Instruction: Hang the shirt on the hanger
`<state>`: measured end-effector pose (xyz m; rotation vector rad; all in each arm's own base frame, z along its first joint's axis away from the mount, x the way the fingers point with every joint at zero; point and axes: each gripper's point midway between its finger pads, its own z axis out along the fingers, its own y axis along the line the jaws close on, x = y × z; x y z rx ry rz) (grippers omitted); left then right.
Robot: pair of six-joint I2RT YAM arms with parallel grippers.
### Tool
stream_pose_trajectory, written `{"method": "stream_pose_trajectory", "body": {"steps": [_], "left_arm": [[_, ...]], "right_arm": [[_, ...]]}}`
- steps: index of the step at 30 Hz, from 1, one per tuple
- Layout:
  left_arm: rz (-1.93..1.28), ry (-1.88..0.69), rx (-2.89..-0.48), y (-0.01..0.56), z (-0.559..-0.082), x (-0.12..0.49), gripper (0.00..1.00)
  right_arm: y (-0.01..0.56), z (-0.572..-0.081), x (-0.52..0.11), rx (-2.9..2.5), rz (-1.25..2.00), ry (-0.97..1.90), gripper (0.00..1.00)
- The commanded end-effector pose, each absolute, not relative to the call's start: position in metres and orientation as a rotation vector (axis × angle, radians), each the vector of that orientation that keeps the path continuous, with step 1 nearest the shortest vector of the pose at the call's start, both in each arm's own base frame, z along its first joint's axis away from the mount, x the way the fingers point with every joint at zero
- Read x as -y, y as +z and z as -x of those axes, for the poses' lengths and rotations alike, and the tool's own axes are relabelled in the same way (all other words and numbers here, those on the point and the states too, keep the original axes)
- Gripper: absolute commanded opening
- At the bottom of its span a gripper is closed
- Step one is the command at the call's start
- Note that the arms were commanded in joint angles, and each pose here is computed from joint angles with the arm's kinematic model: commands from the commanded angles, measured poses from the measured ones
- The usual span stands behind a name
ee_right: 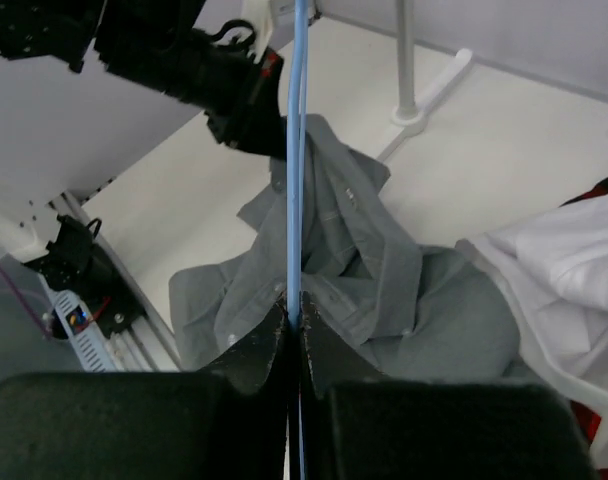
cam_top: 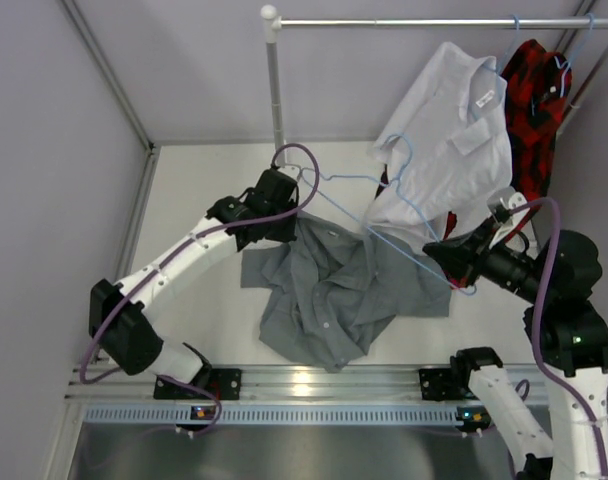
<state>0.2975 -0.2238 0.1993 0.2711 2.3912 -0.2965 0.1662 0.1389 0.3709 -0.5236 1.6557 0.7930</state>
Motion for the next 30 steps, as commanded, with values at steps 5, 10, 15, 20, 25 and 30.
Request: {"method": "stream_pose_trajectory", "body": {"steps": [5,10,15,20,25,30], "left_arm": [[-0.269,-0.399,-2.364,0.209,-0.324,0.243,0.00],[-0.224,-0.445,-2.367,0.212,-0.332,0.248,0.00],[-0.254,-0.555,-2.386,0.214,-0.328,0.266,0.00],[-0.294,-0.695,-2.381,0.220,-0.311,0.278,0.00],[-0.309,-0.781,-2.347,0.233,-0.300,0.285,0.00],[-0.395,-0.806,-2.345,0.231,-0.297,0.291,0.00]], "right_arm": [[0.321,-0.117,-0.144,-1.781,0.560,0.894,0.00],[0.294,-0.111,-0.136,-1.873,0.540,0.831,0.00],[0.278,-0.113,-0.138,-1.914,0.538,0.852,0.00],[0.279,-0.134,-0.143,-1.908,0.477,0.867,0.00],[0.278,-0.154,-0.157,-1.904,0.482,0.936,0.00],[0.285,-0.158,-0.176,-1.837,0.534,1.055,0.00]]}}
